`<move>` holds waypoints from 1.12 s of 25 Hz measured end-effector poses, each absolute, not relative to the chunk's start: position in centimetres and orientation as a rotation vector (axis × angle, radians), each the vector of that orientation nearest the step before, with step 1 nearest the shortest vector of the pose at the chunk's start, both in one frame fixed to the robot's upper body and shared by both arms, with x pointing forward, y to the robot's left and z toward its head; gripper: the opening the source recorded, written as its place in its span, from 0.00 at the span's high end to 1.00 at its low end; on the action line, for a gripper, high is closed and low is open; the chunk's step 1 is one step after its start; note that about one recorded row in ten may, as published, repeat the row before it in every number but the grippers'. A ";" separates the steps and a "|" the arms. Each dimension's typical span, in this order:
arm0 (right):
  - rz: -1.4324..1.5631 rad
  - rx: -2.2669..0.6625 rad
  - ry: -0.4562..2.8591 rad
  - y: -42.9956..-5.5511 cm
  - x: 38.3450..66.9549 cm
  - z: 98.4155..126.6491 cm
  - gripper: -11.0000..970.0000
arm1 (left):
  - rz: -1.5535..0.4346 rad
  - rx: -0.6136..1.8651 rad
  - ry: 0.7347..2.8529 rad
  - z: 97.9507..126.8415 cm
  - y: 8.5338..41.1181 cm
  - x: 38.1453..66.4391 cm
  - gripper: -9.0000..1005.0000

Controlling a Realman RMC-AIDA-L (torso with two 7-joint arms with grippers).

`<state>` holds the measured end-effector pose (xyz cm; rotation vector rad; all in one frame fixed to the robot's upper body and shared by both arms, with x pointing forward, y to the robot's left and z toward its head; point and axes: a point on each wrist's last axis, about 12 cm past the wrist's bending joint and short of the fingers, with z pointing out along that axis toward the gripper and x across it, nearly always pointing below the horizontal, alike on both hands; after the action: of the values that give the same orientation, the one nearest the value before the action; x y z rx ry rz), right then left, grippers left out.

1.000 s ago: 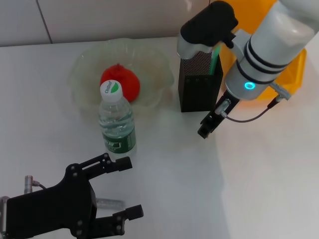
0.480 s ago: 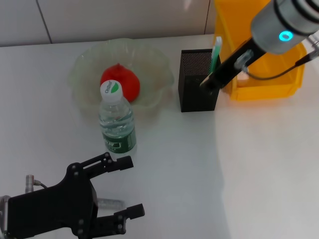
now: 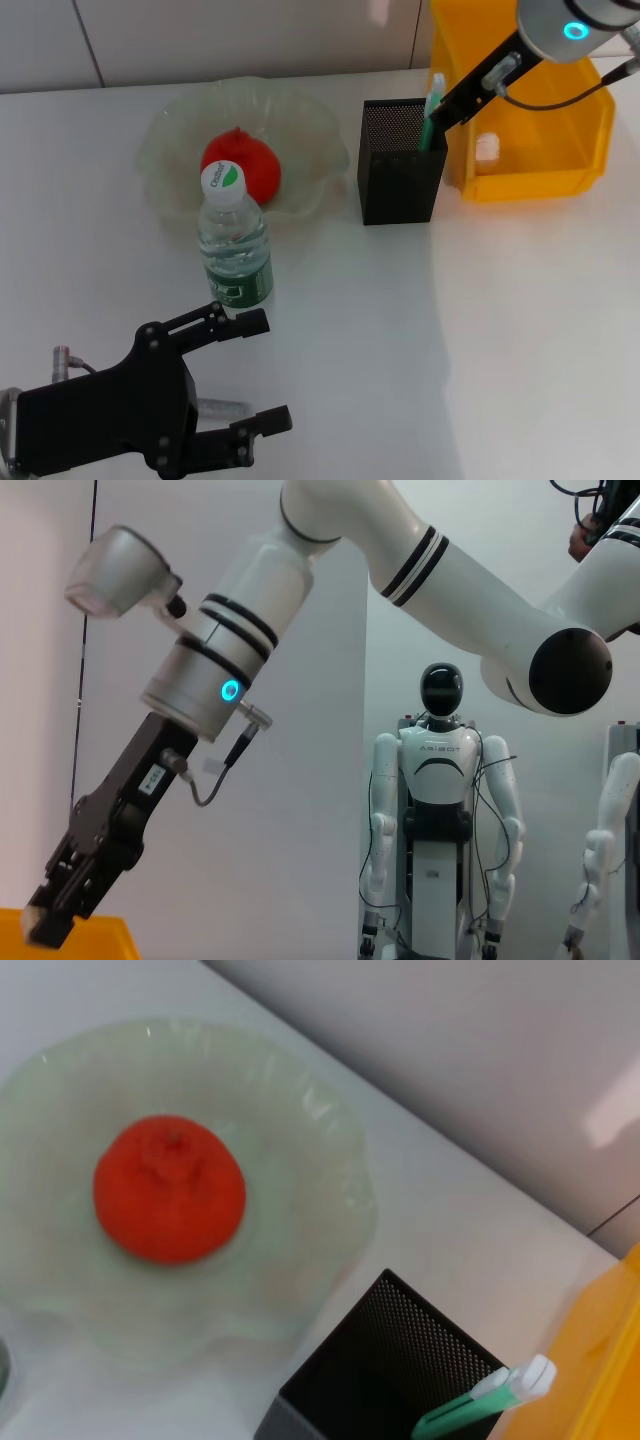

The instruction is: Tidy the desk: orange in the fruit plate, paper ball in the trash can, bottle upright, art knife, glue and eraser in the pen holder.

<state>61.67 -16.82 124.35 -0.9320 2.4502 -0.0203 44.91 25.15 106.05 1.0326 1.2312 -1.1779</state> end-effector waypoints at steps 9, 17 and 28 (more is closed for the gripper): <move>-0.033 -0.971 2.446 -15.9 62.8 122.3 0.56 | -1.175 1.035 1.235 106.0 25.2 44.9 0.29; -0.051 -1.011 2.404 -15.3 63.3 121.8 0.53 | -1.177 1.035 1.237 106.0 25.2 44.8 0.29; -0.060 -1.049 2.362 -14.5 62.8 122.1 0.48 | -1.181 1.026 1.244 105.8 25.5 44.4 0.29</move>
<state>62.79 -14.46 122.07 -1.0489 2.3622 -0.0601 44.40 25.46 105.81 1.0259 1.2441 -1.1813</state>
